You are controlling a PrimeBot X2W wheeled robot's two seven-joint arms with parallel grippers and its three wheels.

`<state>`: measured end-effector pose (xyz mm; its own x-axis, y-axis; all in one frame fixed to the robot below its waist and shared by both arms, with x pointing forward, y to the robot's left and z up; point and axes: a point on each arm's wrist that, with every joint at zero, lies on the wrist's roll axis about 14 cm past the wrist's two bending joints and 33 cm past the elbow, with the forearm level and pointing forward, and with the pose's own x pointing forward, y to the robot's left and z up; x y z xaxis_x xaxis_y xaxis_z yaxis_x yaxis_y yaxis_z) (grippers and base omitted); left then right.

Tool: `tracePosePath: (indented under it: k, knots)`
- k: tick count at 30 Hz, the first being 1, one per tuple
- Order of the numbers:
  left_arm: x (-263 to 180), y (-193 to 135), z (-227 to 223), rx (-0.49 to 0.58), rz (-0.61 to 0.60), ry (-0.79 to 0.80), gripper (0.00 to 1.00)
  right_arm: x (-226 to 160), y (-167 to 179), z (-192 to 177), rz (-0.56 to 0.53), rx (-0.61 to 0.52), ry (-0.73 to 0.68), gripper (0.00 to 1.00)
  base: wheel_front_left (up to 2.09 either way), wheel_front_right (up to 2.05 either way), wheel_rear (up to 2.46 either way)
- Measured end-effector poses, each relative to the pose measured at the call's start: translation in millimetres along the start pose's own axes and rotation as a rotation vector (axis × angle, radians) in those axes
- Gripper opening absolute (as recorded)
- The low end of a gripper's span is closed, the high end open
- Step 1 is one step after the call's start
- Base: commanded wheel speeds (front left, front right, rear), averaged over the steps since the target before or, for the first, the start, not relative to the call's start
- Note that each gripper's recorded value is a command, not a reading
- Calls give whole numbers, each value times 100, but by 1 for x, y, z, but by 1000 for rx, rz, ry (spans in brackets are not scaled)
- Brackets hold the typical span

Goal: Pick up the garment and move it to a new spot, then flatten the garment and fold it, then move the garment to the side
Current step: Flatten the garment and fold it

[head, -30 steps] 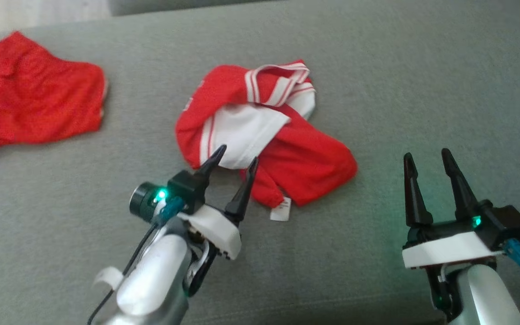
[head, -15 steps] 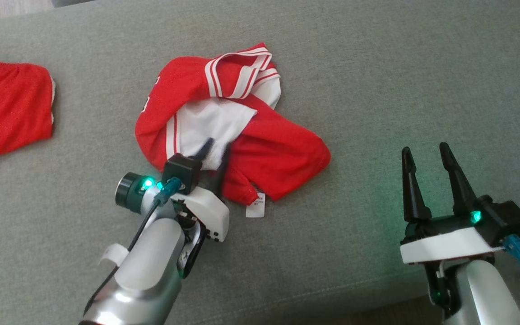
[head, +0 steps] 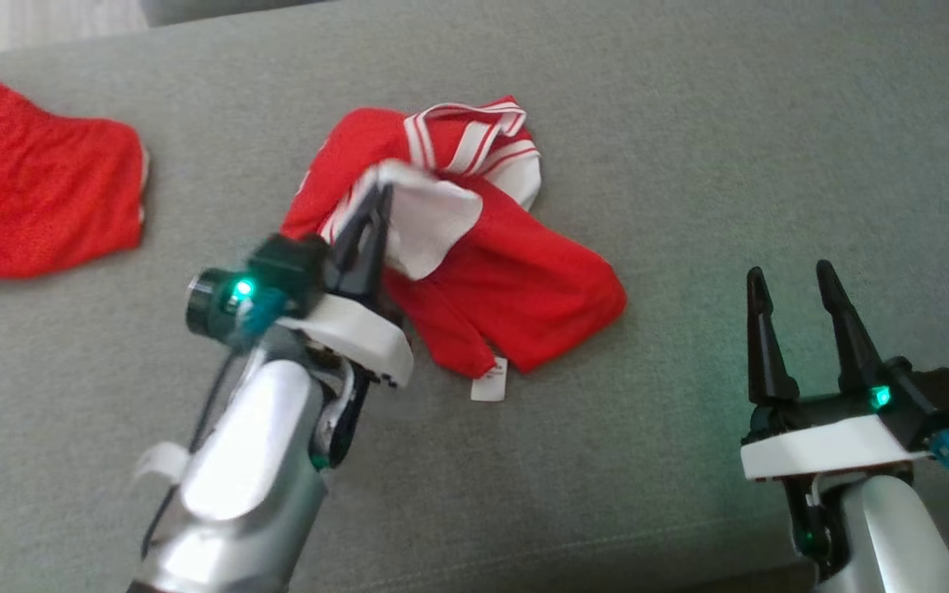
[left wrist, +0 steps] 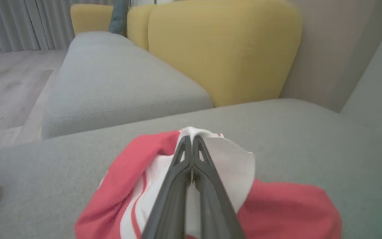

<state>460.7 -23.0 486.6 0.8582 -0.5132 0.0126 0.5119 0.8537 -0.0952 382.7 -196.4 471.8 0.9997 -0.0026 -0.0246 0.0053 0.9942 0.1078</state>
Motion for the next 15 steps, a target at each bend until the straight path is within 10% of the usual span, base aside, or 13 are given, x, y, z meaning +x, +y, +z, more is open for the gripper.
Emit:
tracePosePath:
  k: [15]
  knots:
    - [-126, 107, 26, -132, 481, -119, 0, 7, 41, -3, 120, 16, 4, 100, 0, 0, 0]
